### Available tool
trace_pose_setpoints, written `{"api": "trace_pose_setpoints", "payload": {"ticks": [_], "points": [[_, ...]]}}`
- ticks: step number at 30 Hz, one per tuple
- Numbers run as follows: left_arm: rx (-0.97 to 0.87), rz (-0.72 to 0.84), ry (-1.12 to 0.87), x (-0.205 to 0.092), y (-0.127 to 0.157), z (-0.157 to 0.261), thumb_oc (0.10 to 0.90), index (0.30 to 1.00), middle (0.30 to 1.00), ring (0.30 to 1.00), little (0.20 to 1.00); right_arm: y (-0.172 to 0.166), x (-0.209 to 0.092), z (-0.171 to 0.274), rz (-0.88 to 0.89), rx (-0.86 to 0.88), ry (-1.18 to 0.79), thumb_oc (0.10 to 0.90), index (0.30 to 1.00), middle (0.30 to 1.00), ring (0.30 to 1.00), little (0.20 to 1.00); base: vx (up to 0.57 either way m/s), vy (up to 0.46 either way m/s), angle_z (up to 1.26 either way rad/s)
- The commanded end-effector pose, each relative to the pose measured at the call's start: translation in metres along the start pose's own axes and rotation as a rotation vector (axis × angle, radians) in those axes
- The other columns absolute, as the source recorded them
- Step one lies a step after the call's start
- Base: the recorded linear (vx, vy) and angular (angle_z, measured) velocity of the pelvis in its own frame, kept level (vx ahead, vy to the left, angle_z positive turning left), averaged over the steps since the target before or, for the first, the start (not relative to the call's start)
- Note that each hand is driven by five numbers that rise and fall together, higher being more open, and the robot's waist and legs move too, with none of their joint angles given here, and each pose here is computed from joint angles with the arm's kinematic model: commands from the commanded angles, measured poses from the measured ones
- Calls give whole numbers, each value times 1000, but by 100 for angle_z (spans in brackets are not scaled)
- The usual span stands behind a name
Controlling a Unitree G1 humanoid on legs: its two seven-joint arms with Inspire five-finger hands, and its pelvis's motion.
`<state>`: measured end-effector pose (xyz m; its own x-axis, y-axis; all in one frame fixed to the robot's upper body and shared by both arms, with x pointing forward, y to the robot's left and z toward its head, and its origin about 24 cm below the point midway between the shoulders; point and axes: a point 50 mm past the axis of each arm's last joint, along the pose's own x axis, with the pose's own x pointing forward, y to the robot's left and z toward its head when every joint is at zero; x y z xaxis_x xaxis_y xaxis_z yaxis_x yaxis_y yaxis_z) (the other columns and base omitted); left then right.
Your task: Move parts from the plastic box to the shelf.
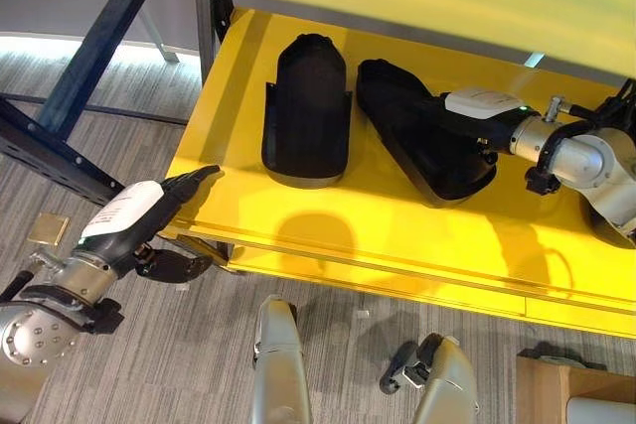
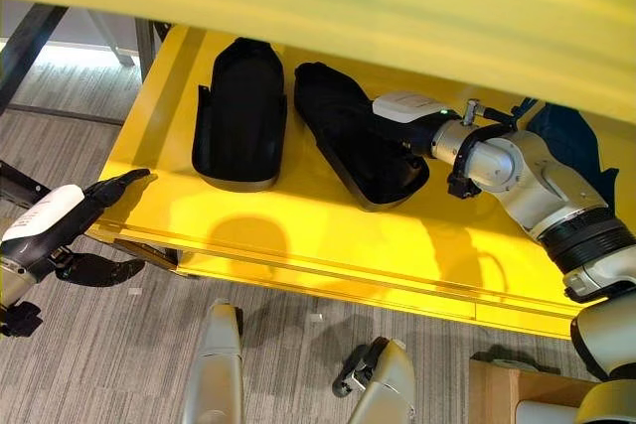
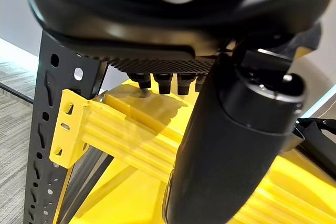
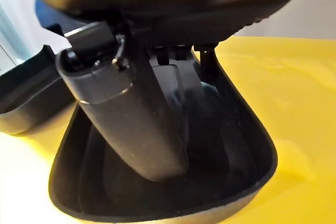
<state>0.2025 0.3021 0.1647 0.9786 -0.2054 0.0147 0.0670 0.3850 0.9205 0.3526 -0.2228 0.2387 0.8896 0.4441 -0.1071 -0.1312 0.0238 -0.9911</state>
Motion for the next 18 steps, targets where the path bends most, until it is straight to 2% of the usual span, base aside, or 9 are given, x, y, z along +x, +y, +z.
{"api": "trace_pose_setpoints", "payload": {"ticks": [1, 9, 18], "points": [[31, 125, -46, 3, 22, 11, 900, 1000, 1000, 1000, 1000, 18, -3, -23, 17, 86, 129, 900, 1000, 1000, 1000, 1000, 0, 0, 0], [-22, 161, 10, -2, 16, 2, 900, 1000, 1000, 1000, 1000, 3, -5, -44, -143, 144, 273, 900, 1000, 1000, 1000, 1000, 0, 0, 0], [-44, 189, 58, -7, 15, -5, 900, 1000, 1000, 1000, 1000, 0, 1, -38, -216, 222, 263, 900, 1000, 1000, 1000, 1000, -1, 3, -1]]}}
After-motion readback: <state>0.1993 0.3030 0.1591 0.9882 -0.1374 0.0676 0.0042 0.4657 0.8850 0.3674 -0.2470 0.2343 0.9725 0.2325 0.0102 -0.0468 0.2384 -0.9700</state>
